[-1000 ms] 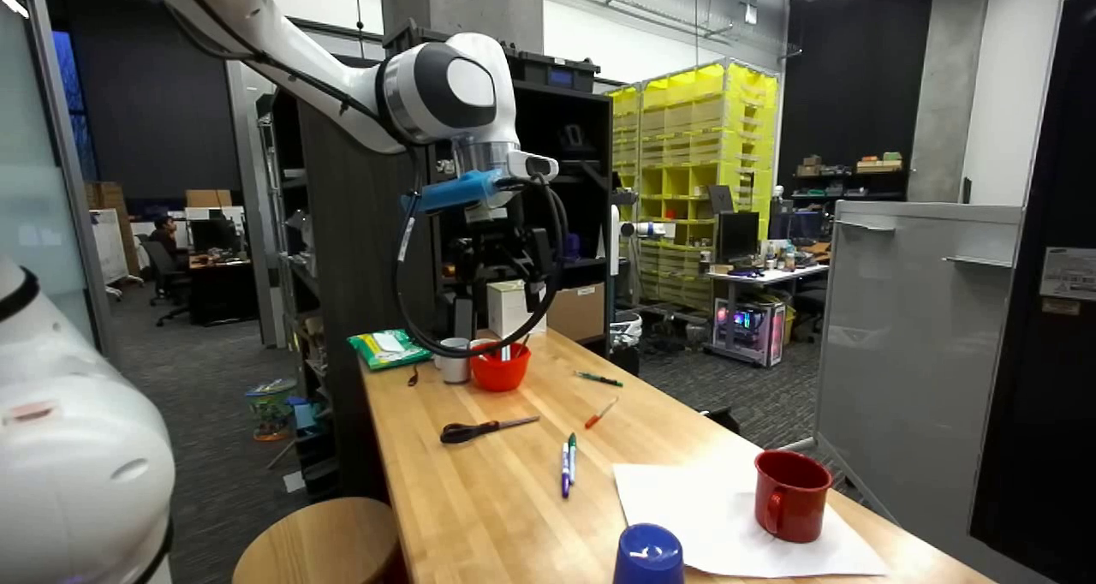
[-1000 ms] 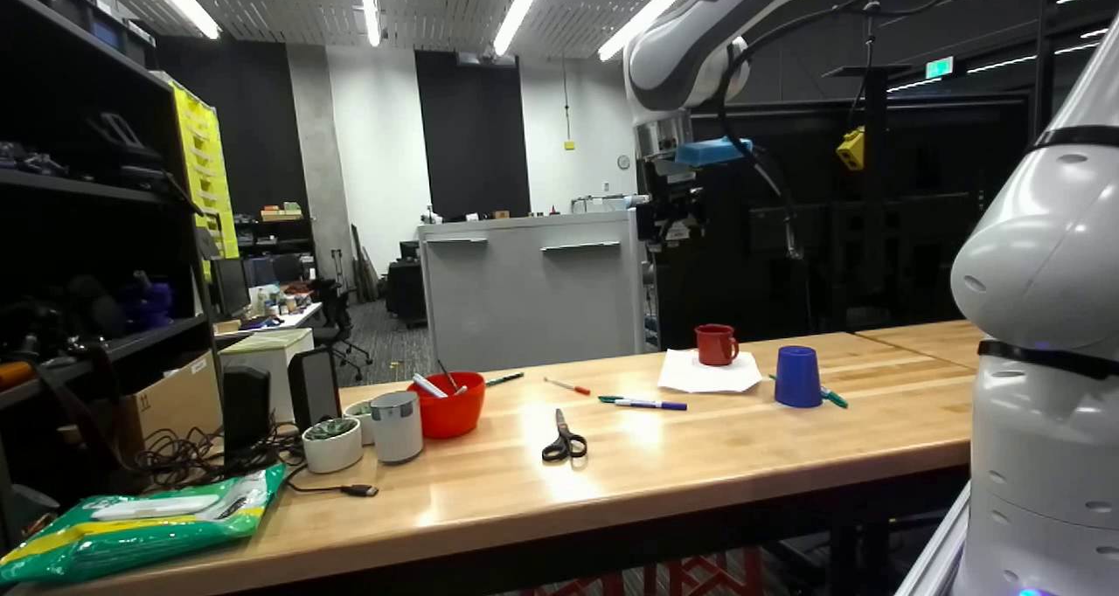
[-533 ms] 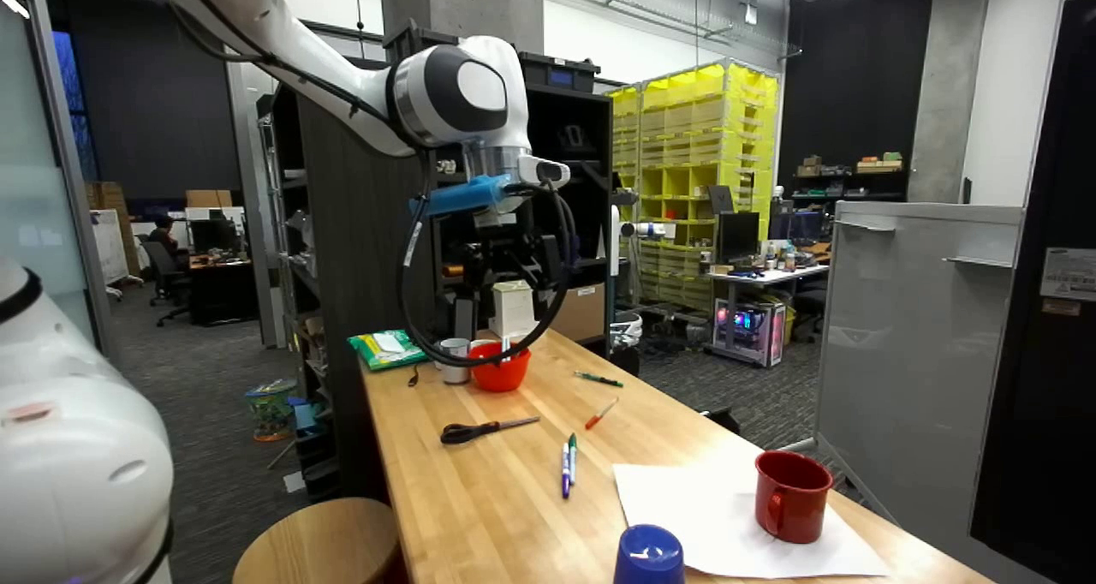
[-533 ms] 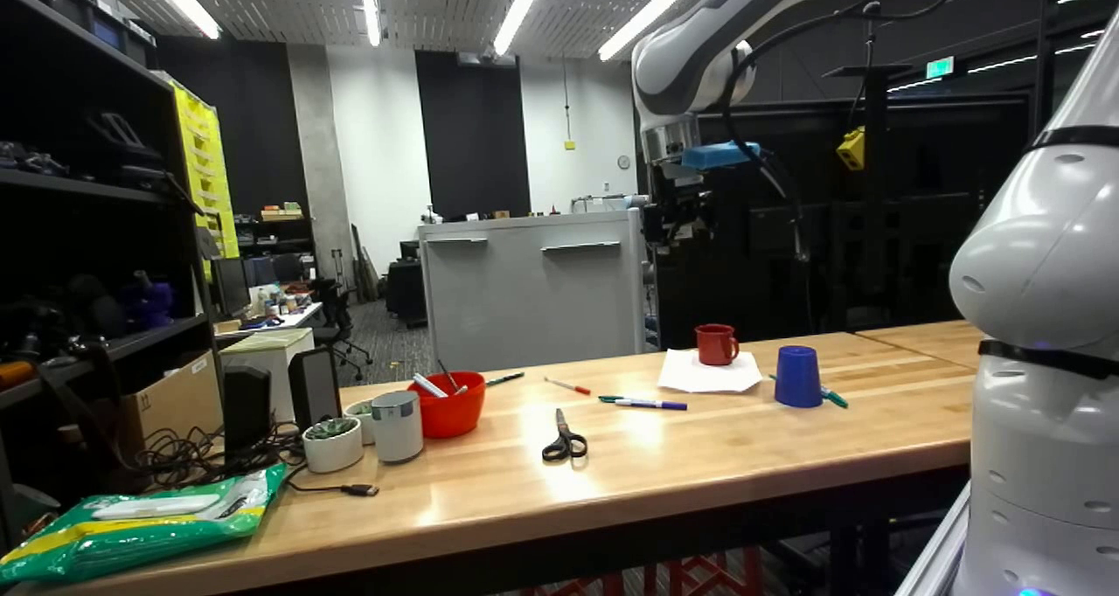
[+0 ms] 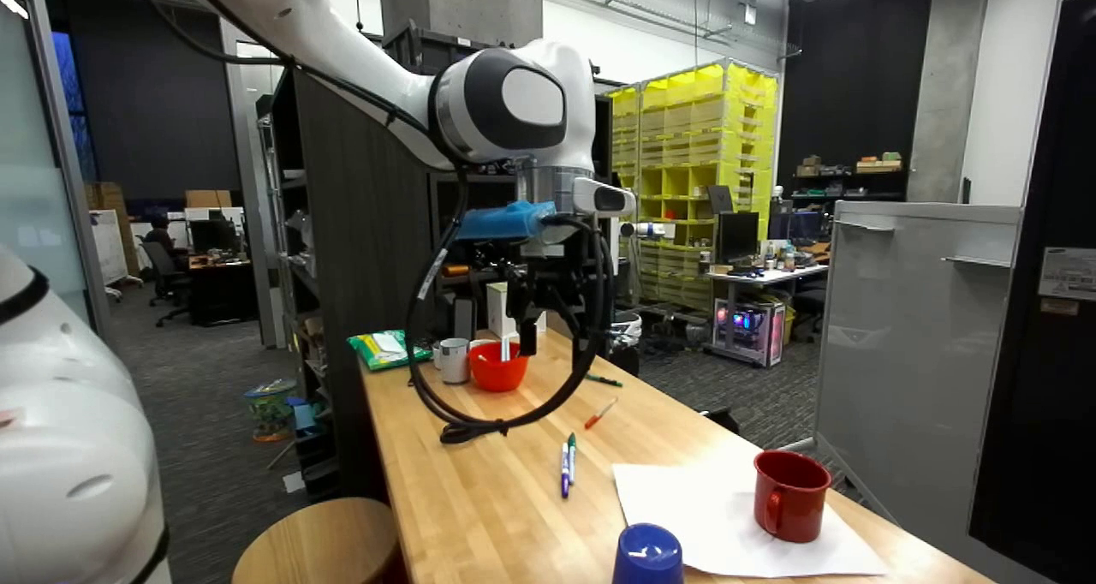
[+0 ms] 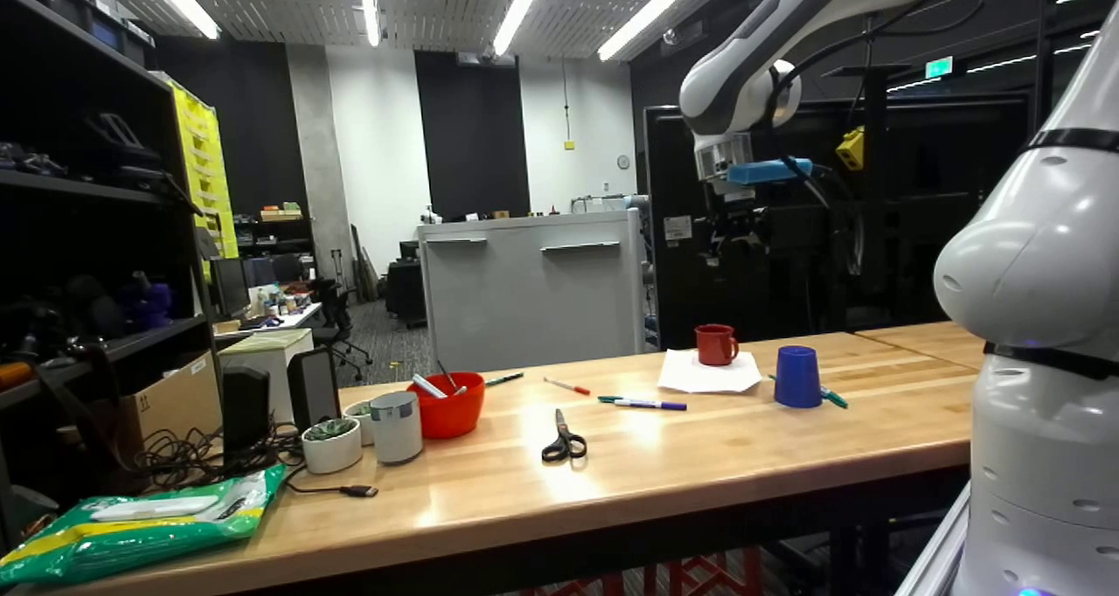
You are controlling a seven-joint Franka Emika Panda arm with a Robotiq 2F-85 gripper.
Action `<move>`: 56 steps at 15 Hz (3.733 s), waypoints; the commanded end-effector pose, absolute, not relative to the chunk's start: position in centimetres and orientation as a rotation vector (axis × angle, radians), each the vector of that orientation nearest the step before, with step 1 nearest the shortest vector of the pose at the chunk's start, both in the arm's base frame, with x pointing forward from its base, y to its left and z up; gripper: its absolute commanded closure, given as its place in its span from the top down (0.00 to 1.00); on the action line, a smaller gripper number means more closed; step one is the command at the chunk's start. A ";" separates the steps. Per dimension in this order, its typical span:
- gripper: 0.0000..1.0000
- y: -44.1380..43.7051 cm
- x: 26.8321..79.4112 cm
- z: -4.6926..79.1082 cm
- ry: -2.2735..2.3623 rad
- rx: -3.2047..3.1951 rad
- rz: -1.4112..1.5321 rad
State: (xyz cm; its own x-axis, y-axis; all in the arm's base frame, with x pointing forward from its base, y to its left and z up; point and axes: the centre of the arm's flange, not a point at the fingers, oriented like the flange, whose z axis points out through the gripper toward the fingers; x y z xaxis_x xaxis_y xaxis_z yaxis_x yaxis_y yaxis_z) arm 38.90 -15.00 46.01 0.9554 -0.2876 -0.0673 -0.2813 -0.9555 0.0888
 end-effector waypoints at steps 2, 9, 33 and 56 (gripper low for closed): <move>1.00 -18.4 37.2 44.0 -0.552 2.983 -0.057; 1.00 -22.5 36.0 40.2 -0.630 2.949 0.031; 1.00 -27.3 35.6 31.5 -0.747 2.956 -0.165; 0.52 -26.7 37.8 29.1 -0.594 2.984 -0.200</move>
